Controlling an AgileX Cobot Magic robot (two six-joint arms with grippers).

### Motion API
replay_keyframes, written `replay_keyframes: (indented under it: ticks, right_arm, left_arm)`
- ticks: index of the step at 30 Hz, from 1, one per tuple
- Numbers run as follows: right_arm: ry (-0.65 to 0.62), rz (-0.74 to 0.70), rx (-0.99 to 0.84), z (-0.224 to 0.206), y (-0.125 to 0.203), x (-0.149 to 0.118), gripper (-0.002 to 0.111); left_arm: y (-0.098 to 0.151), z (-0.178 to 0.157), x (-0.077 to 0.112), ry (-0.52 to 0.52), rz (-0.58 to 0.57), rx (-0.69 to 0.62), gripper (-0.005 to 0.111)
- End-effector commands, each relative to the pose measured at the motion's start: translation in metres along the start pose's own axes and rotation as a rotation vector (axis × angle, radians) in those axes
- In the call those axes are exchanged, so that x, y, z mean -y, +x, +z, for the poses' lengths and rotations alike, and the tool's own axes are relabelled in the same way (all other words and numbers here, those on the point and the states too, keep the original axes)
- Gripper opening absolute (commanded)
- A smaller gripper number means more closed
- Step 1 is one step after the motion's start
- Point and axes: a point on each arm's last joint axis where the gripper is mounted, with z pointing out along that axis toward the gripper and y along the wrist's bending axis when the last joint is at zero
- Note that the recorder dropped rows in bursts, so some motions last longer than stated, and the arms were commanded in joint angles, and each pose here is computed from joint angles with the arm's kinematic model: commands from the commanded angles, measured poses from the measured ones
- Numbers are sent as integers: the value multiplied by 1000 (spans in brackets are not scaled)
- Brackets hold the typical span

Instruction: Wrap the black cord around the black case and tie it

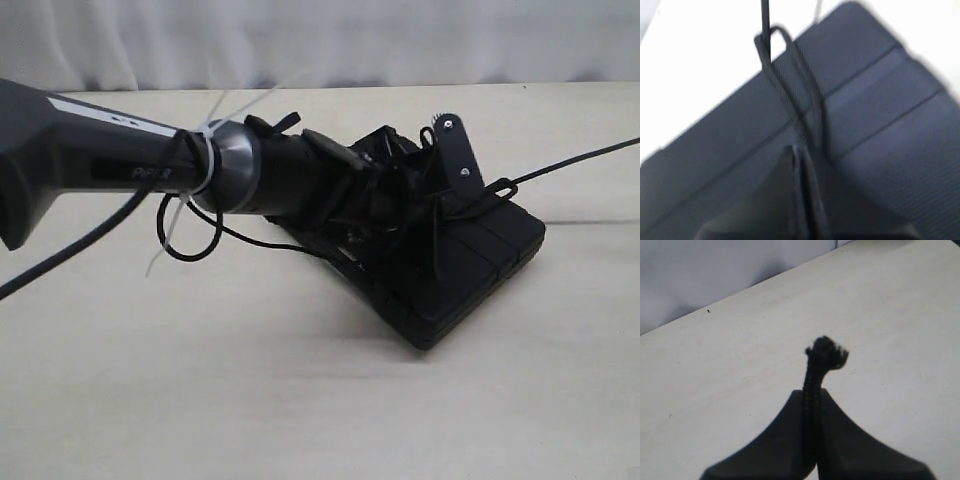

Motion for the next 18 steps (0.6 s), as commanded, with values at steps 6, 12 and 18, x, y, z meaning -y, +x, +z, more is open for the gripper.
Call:
replay_keyframes:
  ticks: [6,12,18]
  right_arm:
    - [-53,-33,52,2,-1,-24,4]
    - [-119,-74,67,0,2,-58,4]
    - [-207,-189,124,-6,7,-105,4]
  left_arm:
    - [-48,-26,3,181,42,246,0]
    - [-69,2,17,204,65,308,0]
    - [-71,54,20,143,63,318,0]
